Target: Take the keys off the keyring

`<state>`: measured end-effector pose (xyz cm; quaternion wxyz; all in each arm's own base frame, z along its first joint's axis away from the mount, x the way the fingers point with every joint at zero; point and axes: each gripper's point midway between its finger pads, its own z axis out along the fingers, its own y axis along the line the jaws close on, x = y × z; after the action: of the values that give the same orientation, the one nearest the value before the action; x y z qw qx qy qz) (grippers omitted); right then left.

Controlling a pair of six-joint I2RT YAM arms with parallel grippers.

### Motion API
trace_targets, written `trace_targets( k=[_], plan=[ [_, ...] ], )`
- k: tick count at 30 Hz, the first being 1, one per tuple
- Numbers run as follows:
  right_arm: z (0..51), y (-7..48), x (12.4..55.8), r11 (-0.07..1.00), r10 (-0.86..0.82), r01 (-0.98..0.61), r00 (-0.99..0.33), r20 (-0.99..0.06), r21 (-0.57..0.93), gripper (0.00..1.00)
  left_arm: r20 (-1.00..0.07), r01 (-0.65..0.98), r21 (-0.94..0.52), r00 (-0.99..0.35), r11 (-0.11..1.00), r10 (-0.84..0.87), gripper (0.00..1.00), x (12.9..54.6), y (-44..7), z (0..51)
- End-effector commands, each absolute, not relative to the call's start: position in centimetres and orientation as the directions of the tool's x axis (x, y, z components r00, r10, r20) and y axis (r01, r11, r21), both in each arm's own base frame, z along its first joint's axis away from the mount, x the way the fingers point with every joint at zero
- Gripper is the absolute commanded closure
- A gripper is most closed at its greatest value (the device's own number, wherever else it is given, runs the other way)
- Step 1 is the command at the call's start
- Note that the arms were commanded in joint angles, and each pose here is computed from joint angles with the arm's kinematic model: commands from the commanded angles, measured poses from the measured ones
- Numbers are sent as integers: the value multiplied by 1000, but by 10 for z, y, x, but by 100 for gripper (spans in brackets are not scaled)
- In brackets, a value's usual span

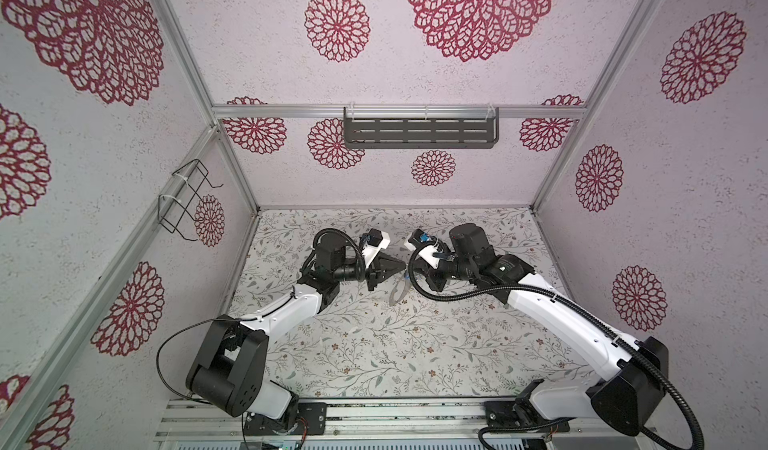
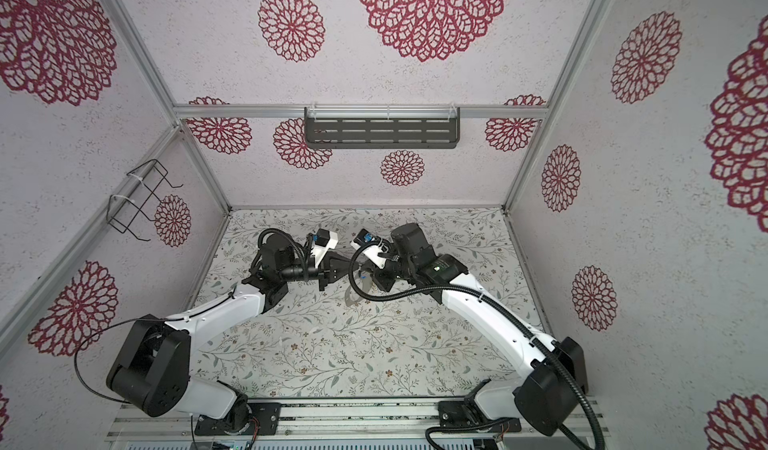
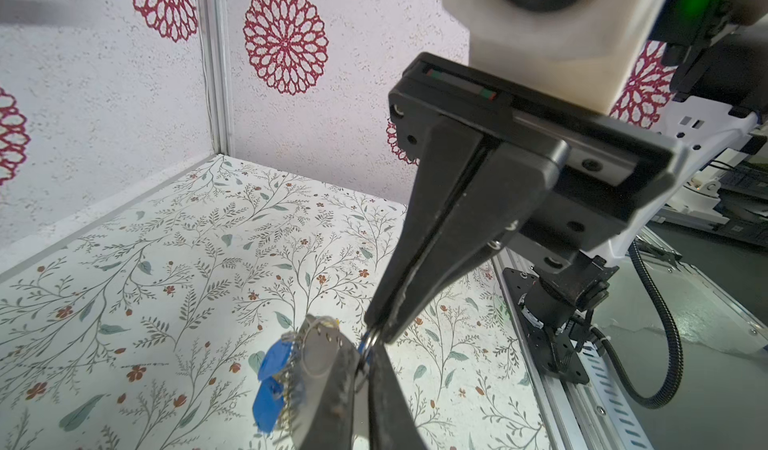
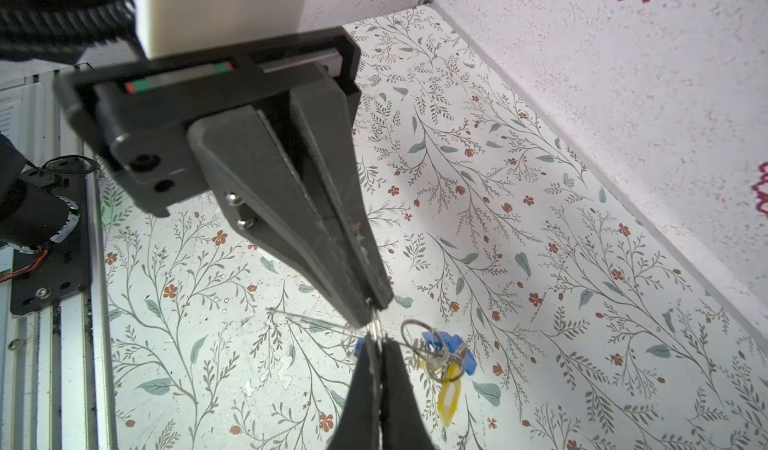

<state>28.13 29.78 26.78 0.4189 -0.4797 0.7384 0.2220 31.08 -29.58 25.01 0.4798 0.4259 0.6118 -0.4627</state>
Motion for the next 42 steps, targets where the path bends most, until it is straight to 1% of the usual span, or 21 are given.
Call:
trace_targets(
  k=[1, 9, 12, 16, 18, 24, 30, 31, 35, 38, 40, 42],
  plan=[
    [311, 311, 272, 396, -449, -912, -88, -889, -109, 100, -986, 971, -137, -153, 196, 69, 91, 313, -298, 257],
    [313, 315, 273, 389, -439, -916, -91, -894, -98, 100, -988, 975, -128, -142, 183, 67, 91, 306, -303, 260],
    [313, 316, 272, 387, -436, -917, -93, -895, -93, 100, -988, 975, -126, -141, 184, 69, 85, 305, -306, 259],
    [314, 316, 272, 389, -436, -917, -92, -895, -95, 100, -987, 976, -129, -143, 177, 72, 84, 303, -309, 257],
    [314, 316, 273, 392, -437, -915, -92, -895, -97, 100, -987, 976, -129, -144, 177, 72, 86, 303, -309, 256],
    [314, 316, 273, 397, -436, -913, -96, -895, -95, 100, -986, 975, -132, -147, 177, 74, 100, 302, -309, 258],
    [314, 313, 279, 438, -422, -895, -120, -899, -86, 100, -986, 973, -142, -155, 181, 65, 100, 300, -307, 261],
    [314, 312, 280, 453, -414, -888, -128, -901, -82, 98, -987, 972, -140, -152, 187, 53, 100, 300, -306, 263],
    [321, 295, 291, 574, -353, -816, -167, -921, -72, 68, -990, 962, -144, -140, 232, -35, 100, 302, -298, 282],
    [334, 281, 291, 611, -254, -792, -188, -949, -7, 64, -986, 956, -165, -151, 242, -76, 100, 302, -294, 292],
    [341, 274, 288, 595, -165, -800, -215, -962, 77, 63, -978, 951, -204, -188, 231, -89, 100, 303, -294, 296],
    [346, 268, 286, 554, -81, -815, -256, -963, 169, 62, -970, 948, -240, -224, 209, -97, 100, 302, -295, 299]
  ],
)
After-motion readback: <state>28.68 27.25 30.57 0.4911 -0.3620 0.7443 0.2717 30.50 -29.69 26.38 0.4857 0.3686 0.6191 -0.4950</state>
